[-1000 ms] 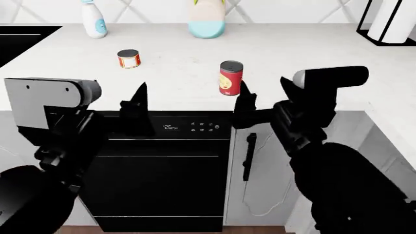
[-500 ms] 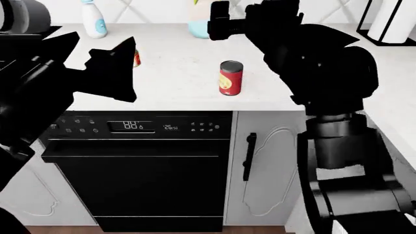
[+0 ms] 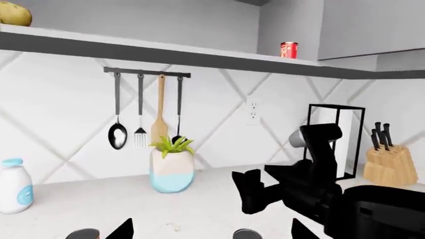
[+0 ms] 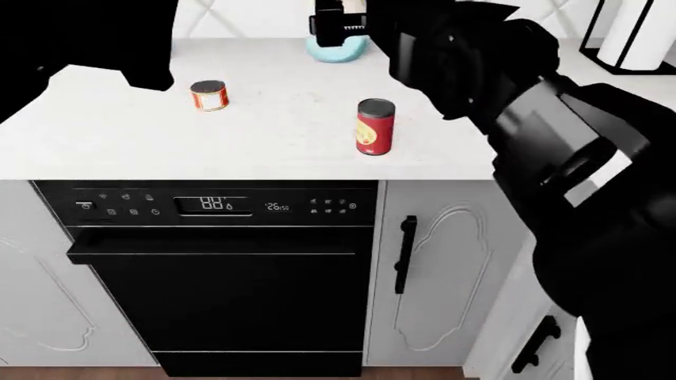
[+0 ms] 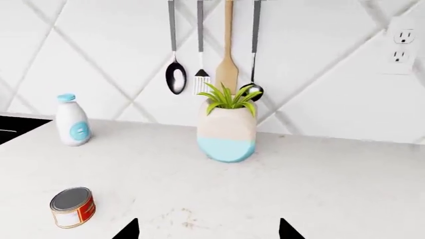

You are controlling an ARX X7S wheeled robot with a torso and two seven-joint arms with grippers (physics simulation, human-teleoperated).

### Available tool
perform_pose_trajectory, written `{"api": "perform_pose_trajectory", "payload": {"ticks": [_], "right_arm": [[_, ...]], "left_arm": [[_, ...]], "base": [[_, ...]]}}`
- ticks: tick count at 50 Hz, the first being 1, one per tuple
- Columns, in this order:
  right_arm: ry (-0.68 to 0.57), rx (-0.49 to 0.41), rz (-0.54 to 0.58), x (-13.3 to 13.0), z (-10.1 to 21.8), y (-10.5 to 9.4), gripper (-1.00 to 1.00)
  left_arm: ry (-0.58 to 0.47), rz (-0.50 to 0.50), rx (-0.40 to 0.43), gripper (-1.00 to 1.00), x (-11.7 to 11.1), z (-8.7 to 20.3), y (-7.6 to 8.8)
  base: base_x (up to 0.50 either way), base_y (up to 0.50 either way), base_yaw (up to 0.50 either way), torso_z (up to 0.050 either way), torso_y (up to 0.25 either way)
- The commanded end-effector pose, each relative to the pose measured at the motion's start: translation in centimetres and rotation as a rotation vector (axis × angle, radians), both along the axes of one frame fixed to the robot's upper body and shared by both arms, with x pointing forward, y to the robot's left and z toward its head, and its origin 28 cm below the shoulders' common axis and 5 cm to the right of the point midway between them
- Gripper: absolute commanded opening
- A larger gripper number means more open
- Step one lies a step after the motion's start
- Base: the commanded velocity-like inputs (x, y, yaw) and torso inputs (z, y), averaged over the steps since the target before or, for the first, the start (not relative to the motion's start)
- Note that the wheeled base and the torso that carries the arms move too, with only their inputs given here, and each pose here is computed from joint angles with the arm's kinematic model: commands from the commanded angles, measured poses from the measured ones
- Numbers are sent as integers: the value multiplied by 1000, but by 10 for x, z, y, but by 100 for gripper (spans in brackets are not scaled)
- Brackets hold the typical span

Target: Pick the cans from the counter and place them in their designated side in the cabinet.

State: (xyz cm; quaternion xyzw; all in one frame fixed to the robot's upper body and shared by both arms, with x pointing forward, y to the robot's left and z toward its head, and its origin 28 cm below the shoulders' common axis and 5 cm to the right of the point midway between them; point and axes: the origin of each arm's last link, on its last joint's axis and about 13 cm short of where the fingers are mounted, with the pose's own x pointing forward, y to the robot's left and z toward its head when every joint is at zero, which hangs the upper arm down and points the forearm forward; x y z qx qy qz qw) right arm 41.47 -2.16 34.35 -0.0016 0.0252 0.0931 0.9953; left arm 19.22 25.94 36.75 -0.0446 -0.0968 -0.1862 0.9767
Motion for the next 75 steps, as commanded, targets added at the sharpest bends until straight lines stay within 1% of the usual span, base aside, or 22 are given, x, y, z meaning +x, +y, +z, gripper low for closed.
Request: {"api": "perform_pose_trajectory", "payload": {"ticks": [1, 9, 24, 39, 48, 65, 71, 75], "right_arm": [[-6, 0, -149, 7, -9, -10, 100], [41, -3, -129, 8, -33, -6, 100], [97, -27, -102, 8, -63, -2, 100], [110, -55, -104, 7, -77, -1, 100], [144, -70, -106, 6, -95, -1, 100], [160, -66, -117, 6, -106, -2, 100], [149, -46, -134, 7, -108, -3, 100], [130, -17, -158, 9, -108, -4, 100]], "left_arm": [[1, -11, 0, 100, -8, 9, 2], [-2, -2, 7, 100, -9, 10, 5], [9, 7, -2, 100, -5, 5, 7], [14, 13, -19, 100, -5, -1, 10], [18, 14, -27, 100, -4, -3, 11], [19, 13, -27, 100, -1, -2, 12], [20, 16, -26, 100, -1, -3, 12], [20, 16, -28, 100, -1, -3, 12]], "base": [[0, 0, 0, 0, 0], [0, 0, 0, 0, 0], [0, 0, 0, 0, 0], [0, 0, 0, 0, 0], [0, 0, 0, 0, 0], [0, 0, 0, 0, 0], [0, 0, 0, 0, 0], [0, 0, 0, 0, 0]]}}
